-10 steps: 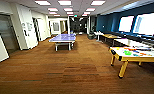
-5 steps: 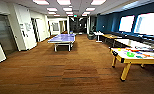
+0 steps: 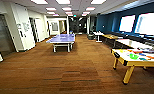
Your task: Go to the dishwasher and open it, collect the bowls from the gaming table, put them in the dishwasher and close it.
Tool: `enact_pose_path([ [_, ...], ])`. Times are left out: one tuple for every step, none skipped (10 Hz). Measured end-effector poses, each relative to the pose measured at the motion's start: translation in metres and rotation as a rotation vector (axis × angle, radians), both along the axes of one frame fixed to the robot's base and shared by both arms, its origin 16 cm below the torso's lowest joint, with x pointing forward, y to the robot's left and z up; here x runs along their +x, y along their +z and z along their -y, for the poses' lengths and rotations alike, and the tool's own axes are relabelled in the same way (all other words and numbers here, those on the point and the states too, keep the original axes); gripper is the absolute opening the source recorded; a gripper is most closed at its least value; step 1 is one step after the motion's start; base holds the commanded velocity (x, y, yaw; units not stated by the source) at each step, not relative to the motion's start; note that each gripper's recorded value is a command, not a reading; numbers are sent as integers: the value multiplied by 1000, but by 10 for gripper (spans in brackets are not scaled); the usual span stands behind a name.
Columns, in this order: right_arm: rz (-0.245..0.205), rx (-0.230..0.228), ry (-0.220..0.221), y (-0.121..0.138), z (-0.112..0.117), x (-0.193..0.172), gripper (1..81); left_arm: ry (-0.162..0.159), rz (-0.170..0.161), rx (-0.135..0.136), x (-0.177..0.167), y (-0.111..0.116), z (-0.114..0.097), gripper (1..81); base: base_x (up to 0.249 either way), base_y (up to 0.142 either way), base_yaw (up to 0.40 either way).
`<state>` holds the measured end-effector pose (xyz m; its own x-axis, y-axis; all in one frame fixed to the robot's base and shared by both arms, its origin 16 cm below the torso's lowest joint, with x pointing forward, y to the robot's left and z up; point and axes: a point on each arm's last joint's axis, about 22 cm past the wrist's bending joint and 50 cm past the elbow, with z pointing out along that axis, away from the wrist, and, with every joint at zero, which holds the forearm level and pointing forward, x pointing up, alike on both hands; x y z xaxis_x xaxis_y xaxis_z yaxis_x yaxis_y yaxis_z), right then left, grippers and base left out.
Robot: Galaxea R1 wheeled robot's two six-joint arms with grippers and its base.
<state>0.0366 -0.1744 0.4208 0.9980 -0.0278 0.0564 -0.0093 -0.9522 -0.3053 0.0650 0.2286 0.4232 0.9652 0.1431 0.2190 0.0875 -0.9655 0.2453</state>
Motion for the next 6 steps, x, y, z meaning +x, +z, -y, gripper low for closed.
enact_pose_path([
  [0,0,0,0,0,0,811,0,1,1,1,0,-1,811,252,0,0],
  [0,0,0,0,0,0,811,0,0,-1,0,0,1,811,252,0,0],
  [0,0,0,0,0,0,811,0,2,2,1,0,-2,811,252,0,0],
  [0,0,0,0,0,0,811,0,1,2,1,0,-1,811,252,0,0],
  [-1,0,1,0,0,0,811,0,0,2,0,0,-1,811,253,0,0],
  [0,0,0,0,0,0,811,0,1,1,1,0,-1,811,253,0,0],
])
